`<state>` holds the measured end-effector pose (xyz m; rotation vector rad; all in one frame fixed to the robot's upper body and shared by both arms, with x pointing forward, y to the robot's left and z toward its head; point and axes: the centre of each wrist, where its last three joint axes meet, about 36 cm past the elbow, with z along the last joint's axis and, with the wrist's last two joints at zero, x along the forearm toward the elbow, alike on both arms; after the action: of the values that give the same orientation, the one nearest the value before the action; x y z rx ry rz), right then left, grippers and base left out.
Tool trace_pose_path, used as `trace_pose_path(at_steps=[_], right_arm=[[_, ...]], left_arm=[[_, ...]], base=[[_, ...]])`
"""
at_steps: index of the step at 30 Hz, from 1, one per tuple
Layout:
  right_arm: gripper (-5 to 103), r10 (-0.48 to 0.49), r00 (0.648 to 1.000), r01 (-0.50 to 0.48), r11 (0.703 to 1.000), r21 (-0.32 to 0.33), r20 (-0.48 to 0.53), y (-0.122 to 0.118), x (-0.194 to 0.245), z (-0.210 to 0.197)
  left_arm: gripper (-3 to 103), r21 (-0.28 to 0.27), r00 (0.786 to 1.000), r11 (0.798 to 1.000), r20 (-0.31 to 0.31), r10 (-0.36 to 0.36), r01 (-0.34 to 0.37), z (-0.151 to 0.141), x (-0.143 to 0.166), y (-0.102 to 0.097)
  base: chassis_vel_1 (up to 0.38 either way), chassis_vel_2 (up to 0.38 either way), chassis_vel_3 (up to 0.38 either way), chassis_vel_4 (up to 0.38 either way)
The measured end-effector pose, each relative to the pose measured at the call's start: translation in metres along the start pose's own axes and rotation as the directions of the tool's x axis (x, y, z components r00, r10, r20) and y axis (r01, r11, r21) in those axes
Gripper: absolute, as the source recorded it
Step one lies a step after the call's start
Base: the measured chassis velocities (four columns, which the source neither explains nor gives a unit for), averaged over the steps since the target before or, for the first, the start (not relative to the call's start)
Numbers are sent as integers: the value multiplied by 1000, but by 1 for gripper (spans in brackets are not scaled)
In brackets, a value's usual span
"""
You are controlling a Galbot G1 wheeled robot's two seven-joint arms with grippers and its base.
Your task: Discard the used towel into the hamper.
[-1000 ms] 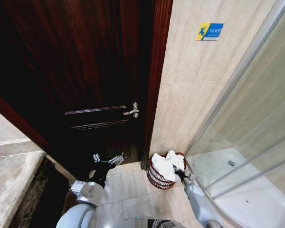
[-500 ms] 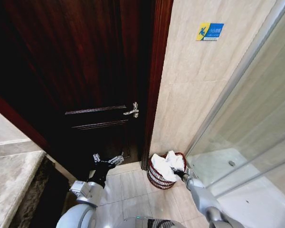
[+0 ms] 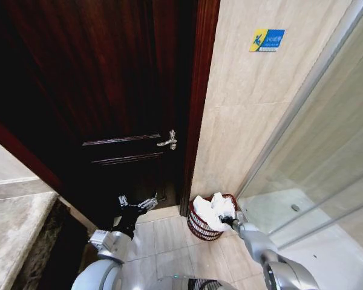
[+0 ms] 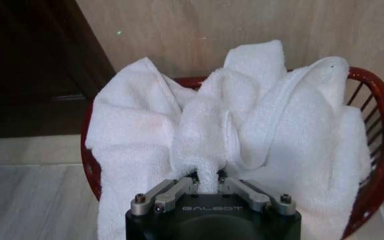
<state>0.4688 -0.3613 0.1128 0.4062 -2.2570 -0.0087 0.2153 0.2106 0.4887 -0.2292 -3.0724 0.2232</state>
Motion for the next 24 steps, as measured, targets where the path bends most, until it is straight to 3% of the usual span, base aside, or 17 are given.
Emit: trace_pose_path(at_steps=[5, 9, 17, 19, 21, 22, 24], right_arm=[[9, 28, 999, -28, 999, -15, -24, 15, -9, 0], [6, 23, 1000, -22, 997, -69, 8, 20, -9, -8], [36, -37, 980, 52, 996, -77, 195, 2, 33, -9], [47, -47, 968, 55, 998, -25, 248, -2, 60, 5], [47, -50, 963, 55, 998, -10, 263, -2, 65, 9], [57, -58, 953, 51, 998, 29, 297, 0, 82, 21], [57, -60, 947, 48, 998, 47, 315, 2, 91, 26]], left_arm=[[100, 0, 1000, 1000, 0, 0, 0, 0, 0, 0], [100, 0, 1000, 1000, 0, 0, 0, 0, 0, 0], [100, 0, 1000, 1000, 0, 0, 0, 0, 0, 0], [100, 0, 1000, 1000, 0, 0, 0, 0, 0, 0], [100, 0, 1000, 1000, 0, 0, 0, 0, 0, 0], [100, 0, 1000, 1000, 0, 0, 0, 0, 0, 0], [100, 0, 1000, 1000, 0, 0, 0, 0, 0, 0]], base=[[0, 0, 0, 0], [0, 0, 0, 0], [0, 0, 0, 0], [0, 0, 0, 0], [0, 0, 0, 0], [0, 0, 0, 0], [0, 0, 0, 0]])
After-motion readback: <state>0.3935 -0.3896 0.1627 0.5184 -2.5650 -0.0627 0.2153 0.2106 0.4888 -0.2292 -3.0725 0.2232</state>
